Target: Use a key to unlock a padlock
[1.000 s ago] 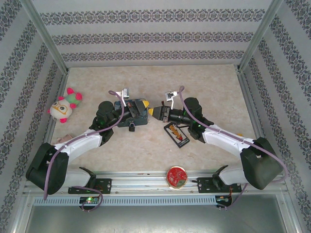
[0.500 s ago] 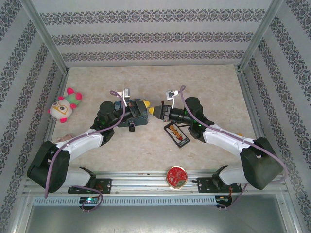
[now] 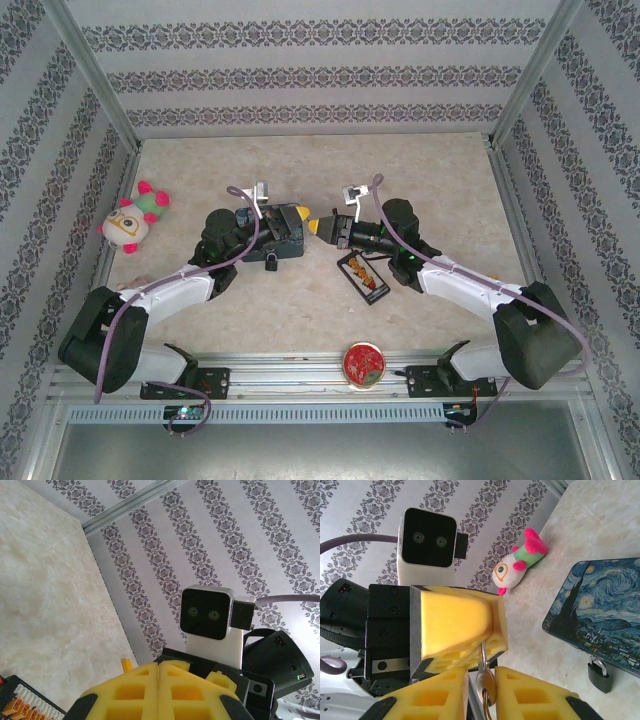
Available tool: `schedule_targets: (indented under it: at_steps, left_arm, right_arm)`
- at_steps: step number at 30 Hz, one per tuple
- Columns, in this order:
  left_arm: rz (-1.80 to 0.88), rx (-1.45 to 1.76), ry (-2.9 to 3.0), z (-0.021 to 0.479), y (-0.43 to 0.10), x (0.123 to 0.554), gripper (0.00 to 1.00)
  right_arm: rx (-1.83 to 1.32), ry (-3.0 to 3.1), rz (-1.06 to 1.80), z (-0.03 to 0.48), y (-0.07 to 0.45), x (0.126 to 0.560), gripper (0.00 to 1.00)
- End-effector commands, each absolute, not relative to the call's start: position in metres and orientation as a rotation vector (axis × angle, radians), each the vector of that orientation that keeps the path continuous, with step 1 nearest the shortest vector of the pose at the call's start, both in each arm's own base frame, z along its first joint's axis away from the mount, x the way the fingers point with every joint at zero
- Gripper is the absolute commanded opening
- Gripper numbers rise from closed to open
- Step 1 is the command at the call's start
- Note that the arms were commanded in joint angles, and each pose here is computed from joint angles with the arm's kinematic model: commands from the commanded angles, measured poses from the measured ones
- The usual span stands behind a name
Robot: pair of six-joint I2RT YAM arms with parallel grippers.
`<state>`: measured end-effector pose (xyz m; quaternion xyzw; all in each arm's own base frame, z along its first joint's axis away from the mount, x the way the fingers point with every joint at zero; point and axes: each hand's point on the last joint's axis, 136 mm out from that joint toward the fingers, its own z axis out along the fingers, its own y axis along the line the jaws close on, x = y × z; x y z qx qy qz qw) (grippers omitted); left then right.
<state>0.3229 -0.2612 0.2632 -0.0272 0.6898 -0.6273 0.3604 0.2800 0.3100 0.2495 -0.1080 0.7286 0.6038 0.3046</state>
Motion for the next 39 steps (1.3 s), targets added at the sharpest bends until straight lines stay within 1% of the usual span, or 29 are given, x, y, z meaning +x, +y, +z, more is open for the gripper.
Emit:
schedule_targets:
  at_steps: [1,6,12,13,17,21,23,26,27,28,30,33,35,39]
  left_arm:
    - [-1.625,-0.075,1.726,0.271,-0.263,0.324,0.00]
    - [-1.620,-0.086,1.724,0.270,-0.262,0.326,0.00]
    - [-1.623,-0.099,1.721,0.269,-0.261,0.328,0.00]
    - [-1.624,-0.099,1.720,0.269,-0.262,0.328,0.00]
    - [-1.625,-0.107,1.721,0.268,-0.262,0.330,0.00]
    - [-1.624,-0.117,1.718,0.268,-0.262,0.332,0.00]
    - [-1.624,-0.120,1.718,0.267,-0.262,0.332,0.00]
    - [-1.620,-0.128,1.721,0.266,-0.261,0.333,0.00]
    - [-1.617,-0.132,1.723,0.266,-0.260,0.333,0.02]
    - [-1.615,-0.133,1.723,0.266,-0.260,0.333,0.09]
    - [-1.603,-0.135,1.728,0.265,-0.259,0.332,0.31]
    - [-1.573,-0.136,1.737,0.266,-0.256,0.331,0.58]
    - [-1.536,-0.138,1.746,0.266,-0.251,0.329,0.70]
    - [-1.382,-0.176,1.789,0.258,-0.231,0.322,0.88]
  right_arm:
    - [-0.330,1.860,1.626,0.267,0.311,0.279,0.20]
    - [-0.330,1.865,1.627,0.265,0.310,0.279,0.19]
    - [-0.326,1.869,1.627,0.263,0.309,0.279,0.19]
    - [-0.327,1.867,1.628,0.263,0.310,0.279,0.18]
    - [-0.333,1.863,1.633,0.264,0.310,0.278,0.09]
    - [-0.331,1.865,1.639,0.264,0.310,0.279,0.02]
    - [-0.329,1.864,1.640,0.264,0.310,0.279,0.00]
    - [-0.319,1.866,1.637,0.263,0.308,0.281,0.00]
    - [-0.317,1.864,1.637,0.264,0.307,0.281,0.00]
    - [-0.315,1.865,1.637,0.263,0.307,0.281,0.00]
    - [-0.308,1.869,1.635,0.262,0.306,0.282,0.00]
    - [-0.284,1.884,1.630,0.258,0.302,0.283,0.00]
    - [-0.262,1.909,1.617,0.251,0.298,0.284,0.00]
    - [-0.230,1.966,1.576,0.233,0.290,0.280,0.00]
